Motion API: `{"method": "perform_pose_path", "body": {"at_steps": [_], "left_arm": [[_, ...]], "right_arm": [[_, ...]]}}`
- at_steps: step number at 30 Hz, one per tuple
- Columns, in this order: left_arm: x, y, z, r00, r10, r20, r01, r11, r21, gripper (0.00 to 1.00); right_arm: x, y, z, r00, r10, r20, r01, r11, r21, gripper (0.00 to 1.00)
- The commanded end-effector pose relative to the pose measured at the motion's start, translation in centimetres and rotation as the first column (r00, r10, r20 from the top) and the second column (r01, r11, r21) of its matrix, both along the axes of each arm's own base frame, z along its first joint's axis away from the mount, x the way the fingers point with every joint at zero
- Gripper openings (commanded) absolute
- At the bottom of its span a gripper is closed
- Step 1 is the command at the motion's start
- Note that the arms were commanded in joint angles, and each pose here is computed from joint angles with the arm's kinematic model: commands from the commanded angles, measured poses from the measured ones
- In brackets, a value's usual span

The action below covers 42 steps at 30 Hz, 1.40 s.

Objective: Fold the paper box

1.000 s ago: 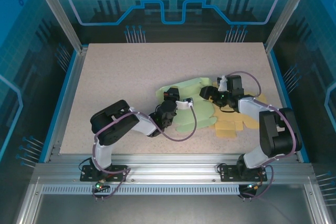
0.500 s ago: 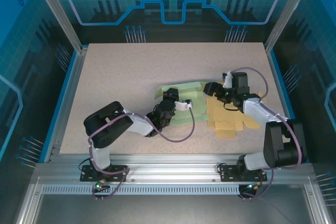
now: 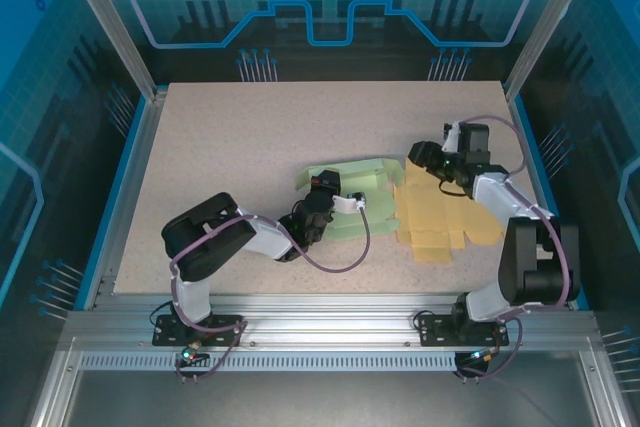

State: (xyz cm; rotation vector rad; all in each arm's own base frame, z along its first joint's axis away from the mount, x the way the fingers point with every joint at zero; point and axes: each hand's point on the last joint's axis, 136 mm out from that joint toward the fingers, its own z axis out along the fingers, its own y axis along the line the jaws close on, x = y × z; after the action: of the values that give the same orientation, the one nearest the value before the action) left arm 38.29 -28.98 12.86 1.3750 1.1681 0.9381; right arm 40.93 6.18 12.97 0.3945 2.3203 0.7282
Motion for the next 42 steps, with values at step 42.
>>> {"method": "perform_pose_path", "body": {"at_steps": [42], "left_arm": [[0.0,-0.2,-2.8,1.000,-0.025,-0.007,0.025,0.999,0.037,0.00]], "right_arm": [[1.2,1.9,-4.2,0.977,0.195,-0.088,-0.199,0.979,-0.046,0.55]]}}
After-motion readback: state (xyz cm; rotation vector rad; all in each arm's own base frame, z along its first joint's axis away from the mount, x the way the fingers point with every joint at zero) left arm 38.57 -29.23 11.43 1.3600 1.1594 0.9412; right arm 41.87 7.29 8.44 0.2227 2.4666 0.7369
